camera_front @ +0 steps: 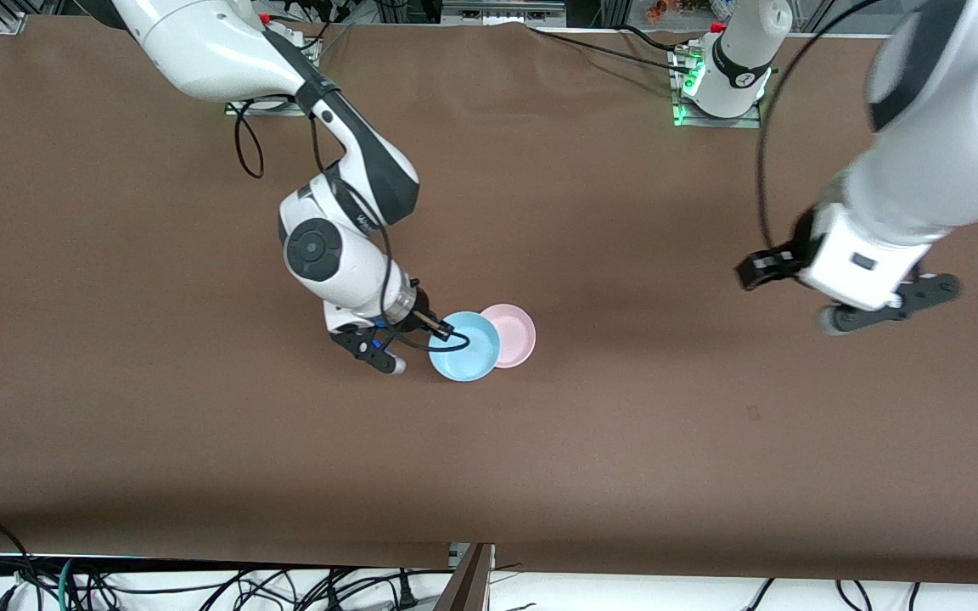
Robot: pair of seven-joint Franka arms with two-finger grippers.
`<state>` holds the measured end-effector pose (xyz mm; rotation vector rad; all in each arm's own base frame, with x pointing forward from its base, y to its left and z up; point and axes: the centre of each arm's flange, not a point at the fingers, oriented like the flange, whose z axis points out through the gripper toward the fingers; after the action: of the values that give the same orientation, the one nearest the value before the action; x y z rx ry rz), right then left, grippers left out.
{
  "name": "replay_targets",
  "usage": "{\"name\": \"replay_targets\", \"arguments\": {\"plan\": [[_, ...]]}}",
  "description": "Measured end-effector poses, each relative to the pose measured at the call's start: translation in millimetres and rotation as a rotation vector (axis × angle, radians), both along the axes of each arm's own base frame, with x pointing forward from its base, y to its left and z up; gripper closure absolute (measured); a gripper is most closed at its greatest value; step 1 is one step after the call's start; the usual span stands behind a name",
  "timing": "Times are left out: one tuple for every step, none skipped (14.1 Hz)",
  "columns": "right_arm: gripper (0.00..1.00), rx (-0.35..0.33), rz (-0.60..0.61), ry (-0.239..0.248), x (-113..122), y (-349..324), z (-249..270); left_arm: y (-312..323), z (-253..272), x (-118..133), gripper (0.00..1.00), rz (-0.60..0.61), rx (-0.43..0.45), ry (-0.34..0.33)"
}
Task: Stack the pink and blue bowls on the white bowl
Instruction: 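Lower the blue bowl onto the pink bowl while the left gripper draws back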
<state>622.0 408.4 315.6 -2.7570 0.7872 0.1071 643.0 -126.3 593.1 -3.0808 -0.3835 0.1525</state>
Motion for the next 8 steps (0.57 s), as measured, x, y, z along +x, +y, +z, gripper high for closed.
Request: {"name": "replay_targets", "arguments": {"plan": [[0.98,0.003,-0.002,0.0,-2.1,6.6,-1.5,23.3,0.3,3.5,0.21,-0.03,-0.007,0.004],[0.98,0.004,0.001,-0.001,-4.3,11.7,-2.7,41.3,-0.2,5.9,0.2,-0.052,-0.012,0.007],[0.98,0.006,0.007,-0.002,-7.6,17.6,-4.0,52.0,-0.6,6.9,0.2,-0.068,-0.016,0.011],[0.98,0.011,0.008,-0.005,-11.4,25.2,-6.1,55.0,-1.5,6.5,0.18,-0.08,-0.017,0.018],[0.98,0.017,0.004,-0.008,-15.0,32.3,-10.0,52.7,-2.7,5.2,0.17,-0.089,-0.018,0.028],[0.98,0.02,0.007,-0.009,-18.3,38.4,-15.0,48.6,-4.0,3.4,0.16,-0.097,-0.018,0.036],[0.98,0.019,0.013,-0.006,-21.9,43.6,-20.4,44.8,-4.9,1.8,0.16,-0.103,-0.018,0.04],[0.98,0.017,0.021,0.0,-26.0,48.9,-26.3,42.4,-4.8,0.0,0.16,-0.108,-0.018,0.042]]}}
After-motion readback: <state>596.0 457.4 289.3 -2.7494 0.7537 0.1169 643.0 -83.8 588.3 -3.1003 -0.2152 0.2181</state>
